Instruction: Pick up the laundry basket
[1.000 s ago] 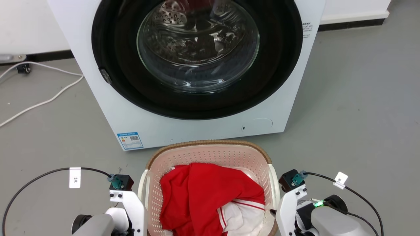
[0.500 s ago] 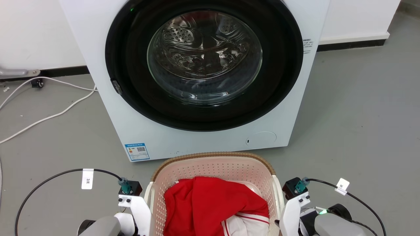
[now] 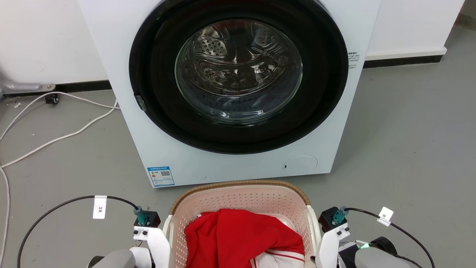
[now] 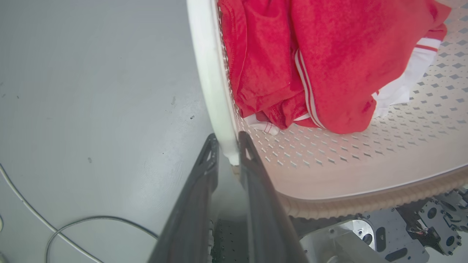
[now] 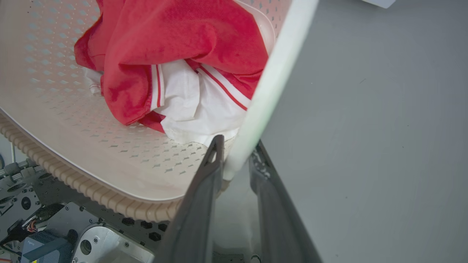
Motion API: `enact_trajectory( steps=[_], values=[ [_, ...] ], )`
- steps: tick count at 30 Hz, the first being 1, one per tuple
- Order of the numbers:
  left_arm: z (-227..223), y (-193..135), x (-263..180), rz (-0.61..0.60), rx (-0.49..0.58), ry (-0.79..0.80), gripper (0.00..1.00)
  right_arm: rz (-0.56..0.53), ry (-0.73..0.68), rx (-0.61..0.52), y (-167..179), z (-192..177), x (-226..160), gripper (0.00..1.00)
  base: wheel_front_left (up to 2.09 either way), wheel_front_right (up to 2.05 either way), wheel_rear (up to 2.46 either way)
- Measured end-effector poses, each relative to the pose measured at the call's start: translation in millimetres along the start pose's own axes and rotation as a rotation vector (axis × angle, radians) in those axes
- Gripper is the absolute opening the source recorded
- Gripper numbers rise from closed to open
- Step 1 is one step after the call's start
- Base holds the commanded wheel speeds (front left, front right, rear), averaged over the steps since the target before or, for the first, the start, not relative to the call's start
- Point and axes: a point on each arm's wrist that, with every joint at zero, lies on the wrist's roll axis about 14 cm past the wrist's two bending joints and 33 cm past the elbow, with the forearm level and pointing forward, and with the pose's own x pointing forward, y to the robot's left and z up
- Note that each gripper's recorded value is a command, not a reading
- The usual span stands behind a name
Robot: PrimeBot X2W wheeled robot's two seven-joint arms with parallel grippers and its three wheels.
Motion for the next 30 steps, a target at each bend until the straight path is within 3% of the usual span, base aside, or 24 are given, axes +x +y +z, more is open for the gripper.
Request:
enact_trajectory(
  steps=[30],
  values=[
    [-13.3,0.4,1.1,-0.010,-0.027,0.034,0.00,0.008,0.024,-0.008,3.2,-3.7,2.3,0.00,0.00,0.00,0.00]
  ],
)
